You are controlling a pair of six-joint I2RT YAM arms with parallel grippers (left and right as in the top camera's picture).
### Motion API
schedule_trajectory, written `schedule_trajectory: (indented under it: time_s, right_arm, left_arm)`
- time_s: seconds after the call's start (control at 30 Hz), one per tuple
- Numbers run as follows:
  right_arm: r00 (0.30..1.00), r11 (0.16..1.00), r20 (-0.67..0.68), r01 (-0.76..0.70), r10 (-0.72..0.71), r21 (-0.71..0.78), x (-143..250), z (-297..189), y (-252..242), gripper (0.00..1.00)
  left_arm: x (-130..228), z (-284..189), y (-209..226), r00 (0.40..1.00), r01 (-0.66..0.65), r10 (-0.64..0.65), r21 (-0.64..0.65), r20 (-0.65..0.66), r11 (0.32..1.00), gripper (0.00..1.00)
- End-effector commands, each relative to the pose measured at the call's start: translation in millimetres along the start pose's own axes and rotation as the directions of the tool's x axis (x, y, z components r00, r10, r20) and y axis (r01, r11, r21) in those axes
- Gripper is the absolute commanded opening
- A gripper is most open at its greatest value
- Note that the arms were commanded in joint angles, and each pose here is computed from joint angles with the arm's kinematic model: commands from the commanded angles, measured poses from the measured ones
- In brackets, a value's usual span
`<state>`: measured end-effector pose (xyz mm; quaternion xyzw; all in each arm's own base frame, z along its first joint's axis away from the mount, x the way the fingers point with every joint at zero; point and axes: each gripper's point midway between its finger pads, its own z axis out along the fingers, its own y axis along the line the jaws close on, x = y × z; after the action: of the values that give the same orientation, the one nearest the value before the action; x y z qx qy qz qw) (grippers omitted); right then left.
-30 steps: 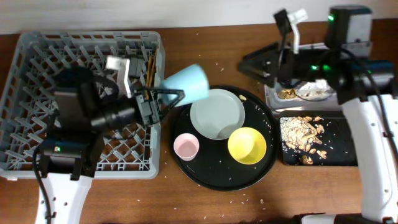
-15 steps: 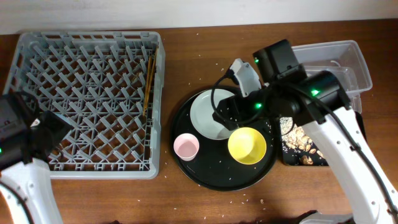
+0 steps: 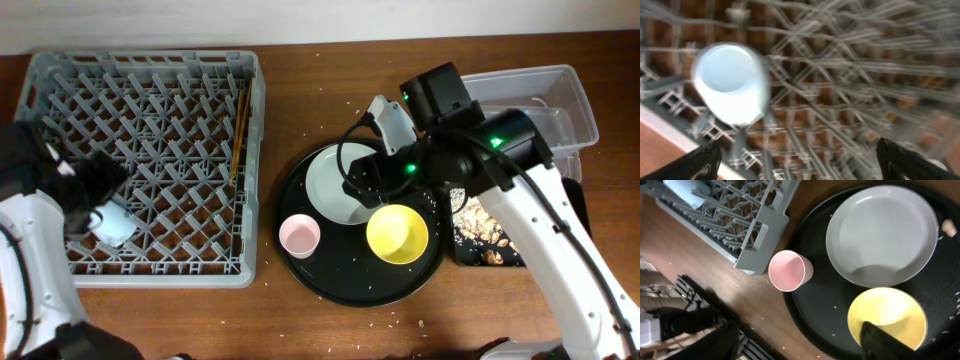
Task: Sort waste into correct bins and load items into the dishwasher rack
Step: 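Lower the blue cup into the dish rack with left gripper, then grasp the pink cup with the right gripper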
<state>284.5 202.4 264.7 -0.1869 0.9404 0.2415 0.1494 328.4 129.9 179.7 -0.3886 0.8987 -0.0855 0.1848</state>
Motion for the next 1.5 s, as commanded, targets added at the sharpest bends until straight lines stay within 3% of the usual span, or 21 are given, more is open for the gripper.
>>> schedule_trajectory:
  time_s: [0.0,0.03,0.1,0.3,0.4,0.53,0.77,0.9,1.1,1.23,1.27,1.4,1.47]
  right_arm:
    - [0.992,0.998,-0.109,-0.06,0.062,0.024,5.9,44.4,-11.0,0.66]
    - [0.985,0.999,-0.169,-0.044,0.046,0.02,13.7,70.4,-7.3,0.6]
    - [0.965,1.0,-0.261,-0.006,0.009,0.011,31.3,108.5,3.3,0.58]
    - [0.927,0.998,-0.375,0.015,0.011,0.068,61.1,194.4,8.5,0.51]
    - [0.927,0.978,-0.367,0.001,0.077,0.206,60.8,211.9,-20.9,0.43]
    - [0.929,0.986,-0.367,0.017,0.047,0.168,58.4,203.0,-16.1,0.38]
    - [0.967,0.99,-0.254,0.062,-0.028,0.128,37.3,156.7,4.2,0.39]
    - [0.967,0.985,-0.253,0.07,-0.028,0.159,37.4,157.8,-1.6,0.43]
    - [0.949,0.973,-0.312,0.042,0.032,0.229,77.2,205.3,-34.1,0.42]
    - [0.954,0.99,-0.3,0.067,-0.027,0.122,68.6,199.3,-12.7,0.08]
    - [0.958,0.991,-0.284,0.07,-0.034,0.116,62.1,191.7,-8.1,0.04]
    - [0.991,0.995,-0.109,0.084,-0.079,0.047,0.3,106.5,11.6,0.04]
    - [0.982,0.974,0.038,0.187,-0.184,-0.129,-26.9,42.0,37.4,0.04]
  left_arm:
    - [14.7,-67.4,-81.6,0.936,-0.352,0.333,0.229,0.116,0.908,0.96]
    - [35.9,-84.7,-105.8,0.876,-0.482,0.454,0.254,0.163,0.839,0.96]
    - [60.3,-99.0,-124.7,0.824,-0.567,0.534,0.271,0.192,0.778,0.97]
    - [93.5,-101.3,-127.0,0.804,-0.588,0.584,0.303,0.116,0.75,0.98]
    - [101.6,-102.1,-128.0,0.802,-0.584,0.59,0.331,0.093,0.741,0.98]
    - [103.2,-104.0,-132.9,0.801,-0.583,0.591,0.359,0.1,0.729,0.99]
    - [101.0,-104.7,-135.7,0.799,-0.587,0.59,0.363,0.115,0.724,0.99]
    - [101.5,-104.6,-135.2,0.799,-0.586,0.59,0.363,0.112,0.725,0.99]
    - [102.0,-104.6,-134.9,0.8,-0.585,0.59,0.363,0.109,0.725,0.99]
    - [105.0,-106.6,-138.8,0.799,-0.581,0.591,0.392,0.109,0.713,0.99]
    - [107.2,-107.9,-141.0,0.799,-0.578,0.592,0.409,0.107,0.706,0.99]
    - [132.9,-122.5,-163.3,0.782,-0.548,0.616,0.571,0.091,0.612,0.99]
    - [152.9,-136.2,-180.6,0.76,-0.521,0.644,0.677,0.092,0.519,0.99]
